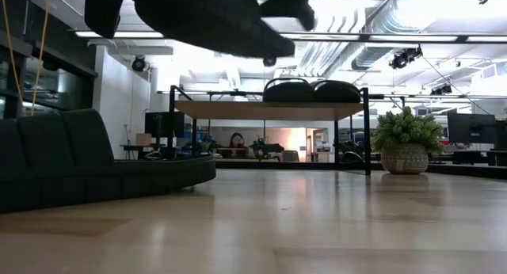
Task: Pick and place slides into the shelf
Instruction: Put the black slipper on the shelf
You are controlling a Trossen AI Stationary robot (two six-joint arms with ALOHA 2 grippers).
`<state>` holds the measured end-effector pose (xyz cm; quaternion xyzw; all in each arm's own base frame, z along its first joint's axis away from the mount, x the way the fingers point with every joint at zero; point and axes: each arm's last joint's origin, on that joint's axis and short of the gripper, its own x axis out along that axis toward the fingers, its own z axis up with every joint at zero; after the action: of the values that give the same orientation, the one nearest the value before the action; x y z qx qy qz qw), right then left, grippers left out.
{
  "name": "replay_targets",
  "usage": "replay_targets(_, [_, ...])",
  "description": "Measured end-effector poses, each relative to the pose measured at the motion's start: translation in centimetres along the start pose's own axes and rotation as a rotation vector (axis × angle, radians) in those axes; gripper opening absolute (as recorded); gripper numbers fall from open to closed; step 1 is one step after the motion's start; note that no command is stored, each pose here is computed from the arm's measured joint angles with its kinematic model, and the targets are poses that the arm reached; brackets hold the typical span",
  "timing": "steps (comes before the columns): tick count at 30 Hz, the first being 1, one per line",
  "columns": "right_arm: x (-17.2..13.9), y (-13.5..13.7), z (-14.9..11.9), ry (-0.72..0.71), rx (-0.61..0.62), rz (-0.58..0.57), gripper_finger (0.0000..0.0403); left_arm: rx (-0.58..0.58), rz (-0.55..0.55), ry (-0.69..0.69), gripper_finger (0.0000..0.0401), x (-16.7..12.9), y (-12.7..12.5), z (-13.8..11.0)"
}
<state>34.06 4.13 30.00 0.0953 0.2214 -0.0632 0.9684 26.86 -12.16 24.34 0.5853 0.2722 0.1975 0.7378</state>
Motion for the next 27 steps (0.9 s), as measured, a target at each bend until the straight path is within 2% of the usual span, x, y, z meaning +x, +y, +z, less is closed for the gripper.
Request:
replay_targets(4, [-1.6,0.0,0.1,0.002,-0.017,-0.128,0.0142,0.001,0.008,0.01,0.0012,-0.1,0.1,0.0])
replay_targets(11, [-2.9,0.9,-0.9,0.039,-0.051,-0.267,0.0142,0.01,0.039,0.063,0.0004,-0.1,0.1,-0.2])
replay_targets(16, [-3.0,1.6,-1.2,0.024,-0.081,-0.295,0.0142,0.007,0.066,0.099,0.0009,0.5,0.6,-0.4])
replay_targets(22, [-3.7,2.1,-1.1,0.01,-0.116,-0.299,0.0142,-0.026,0.084,0.17,0.0007,2.3,1.2,-1.4])
replay_targets(27, [-4.3,2.5,-1.4,0.012,-0.15,-0.344,0.0142,-0.031,0.093,0.229,0.0007,3.8,1.5,-2.3])
